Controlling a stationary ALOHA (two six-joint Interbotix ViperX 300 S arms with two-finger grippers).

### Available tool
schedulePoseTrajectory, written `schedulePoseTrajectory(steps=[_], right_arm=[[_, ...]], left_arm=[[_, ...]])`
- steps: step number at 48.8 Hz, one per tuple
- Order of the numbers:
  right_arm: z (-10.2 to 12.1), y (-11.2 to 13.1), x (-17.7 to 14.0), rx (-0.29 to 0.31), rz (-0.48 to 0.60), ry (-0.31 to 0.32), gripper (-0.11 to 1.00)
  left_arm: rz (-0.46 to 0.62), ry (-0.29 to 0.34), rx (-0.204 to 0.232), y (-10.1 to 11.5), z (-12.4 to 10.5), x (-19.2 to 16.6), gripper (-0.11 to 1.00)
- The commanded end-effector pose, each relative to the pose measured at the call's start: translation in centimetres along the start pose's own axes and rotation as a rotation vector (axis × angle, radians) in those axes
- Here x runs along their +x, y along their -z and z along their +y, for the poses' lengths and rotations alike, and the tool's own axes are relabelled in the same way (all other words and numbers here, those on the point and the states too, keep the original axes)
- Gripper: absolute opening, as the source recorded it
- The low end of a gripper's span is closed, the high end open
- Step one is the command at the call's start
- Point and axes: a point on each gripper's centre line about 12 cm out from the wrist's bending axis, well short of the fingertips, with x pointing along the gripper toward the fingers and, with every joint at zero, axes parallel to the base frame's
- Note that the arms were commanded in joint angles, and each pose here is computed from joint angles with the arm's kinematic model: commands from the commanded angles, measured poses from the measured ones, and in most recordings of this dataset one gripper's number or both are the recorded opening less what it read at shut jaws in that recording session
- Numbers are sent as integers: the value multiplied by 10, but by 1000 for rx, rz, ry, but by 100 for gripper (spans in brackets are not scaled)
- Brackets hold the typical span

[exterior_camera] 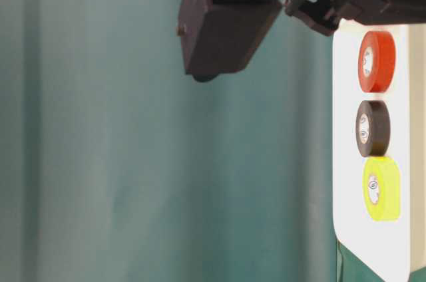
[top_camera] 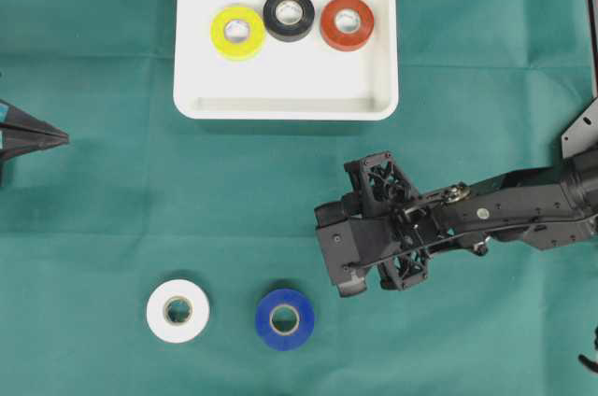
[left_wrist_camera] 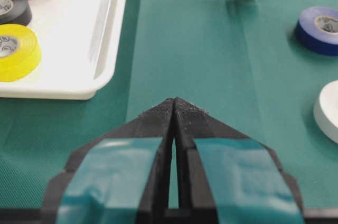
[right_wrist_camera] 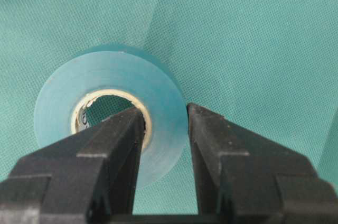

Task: Put the tape into the white case with the right arm.
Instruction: 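Lift the teal tape and carry it into the tray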

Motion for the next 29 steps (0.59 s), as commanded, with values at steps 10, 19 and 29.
schedulePoseTrajectory(steps=[10, 19, 29], right_arm=[[-12, -17, -15, 31, -60, 14, 0], [-39, -19, -25, 89, -69, 54, 0], [-81, -14, -30, 178, -56, 117, 0]], left_arm=[[-11, -1, 0, -5, 0, 0, 0], [-11, -1, 0, -5, 0, 0, 0], [-9, -1, 0, -5, 0, 0, 0]])
